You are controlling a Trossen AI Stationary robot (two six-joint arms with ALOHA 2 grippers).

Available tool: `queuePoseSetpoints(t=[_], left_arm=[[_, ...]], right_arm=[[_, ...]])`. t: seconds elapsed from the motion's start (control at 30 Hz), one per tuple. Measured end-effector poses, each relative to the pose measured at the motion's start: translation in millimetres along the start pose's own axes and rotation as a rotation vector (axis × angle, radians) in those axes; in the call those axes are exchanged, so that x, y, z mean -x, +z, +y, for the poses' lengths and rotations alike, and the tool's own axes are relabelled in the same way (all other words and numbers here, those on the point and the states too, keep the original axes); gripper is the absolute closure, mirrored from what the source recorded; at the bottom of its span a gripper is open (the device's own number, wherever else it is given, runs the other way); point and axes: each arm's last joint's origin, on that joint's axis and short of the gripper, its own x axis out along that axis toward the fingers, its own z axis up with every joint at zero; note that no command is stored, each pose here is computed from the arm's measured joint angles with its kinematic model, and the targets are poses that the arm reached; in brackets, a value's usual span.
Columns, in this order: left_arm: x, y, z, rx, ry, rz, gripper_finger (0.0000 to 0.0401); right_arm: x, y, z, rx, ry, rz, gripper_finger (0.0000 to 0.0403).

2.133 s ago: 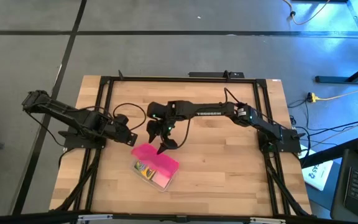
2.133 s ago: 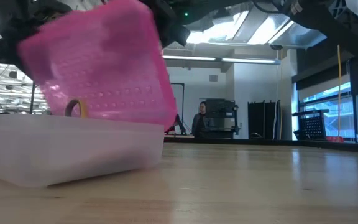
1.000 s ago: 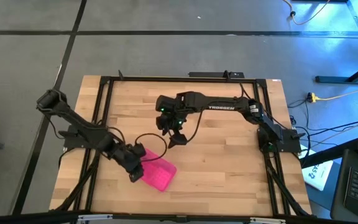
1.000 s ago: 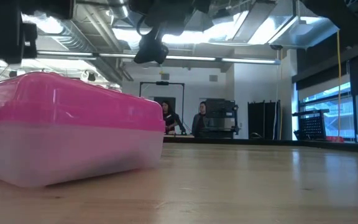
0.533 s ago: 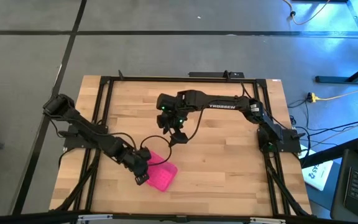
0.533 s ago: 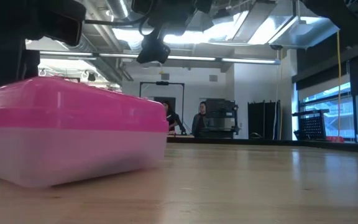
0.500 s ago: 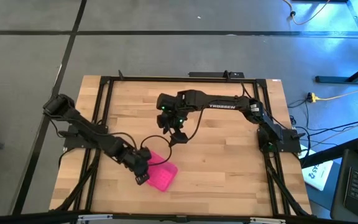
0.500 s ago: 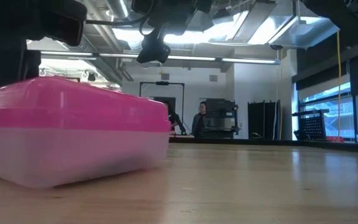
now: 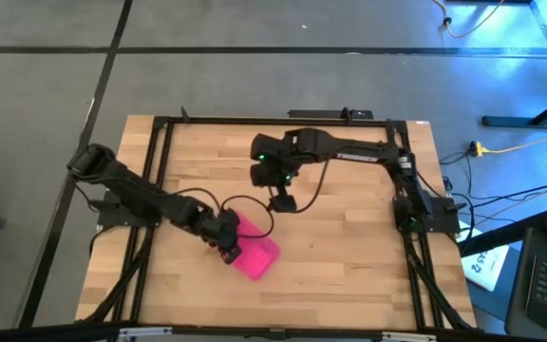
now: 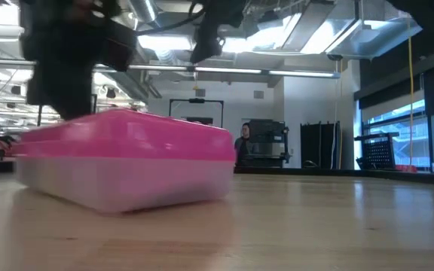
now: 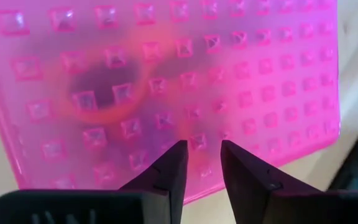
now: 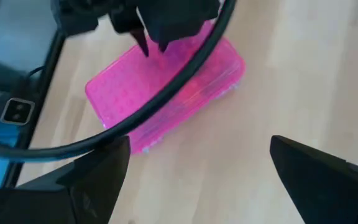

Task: Pack school essentials
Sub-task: Close the pink supply box

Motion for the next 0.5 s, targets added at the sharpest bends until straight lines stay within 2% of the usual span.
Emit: queuePoseSetpoints(t=[0.23, 0.5], left_arm=[[-1.8, 32.8, 15.9, 0.015, 0.043, -0.102, 0.0304], [1.3, 61.3, 30.4, -0.008, 0.044, -0.17, 0.0304]], right_arm=[[35.8, -2.0, 14.7, -0.004, -0.101, -0.021, 0.0017], [34.1, -2.0, 21.7, 0.007, -0.089, -0.008, 0.0017]])
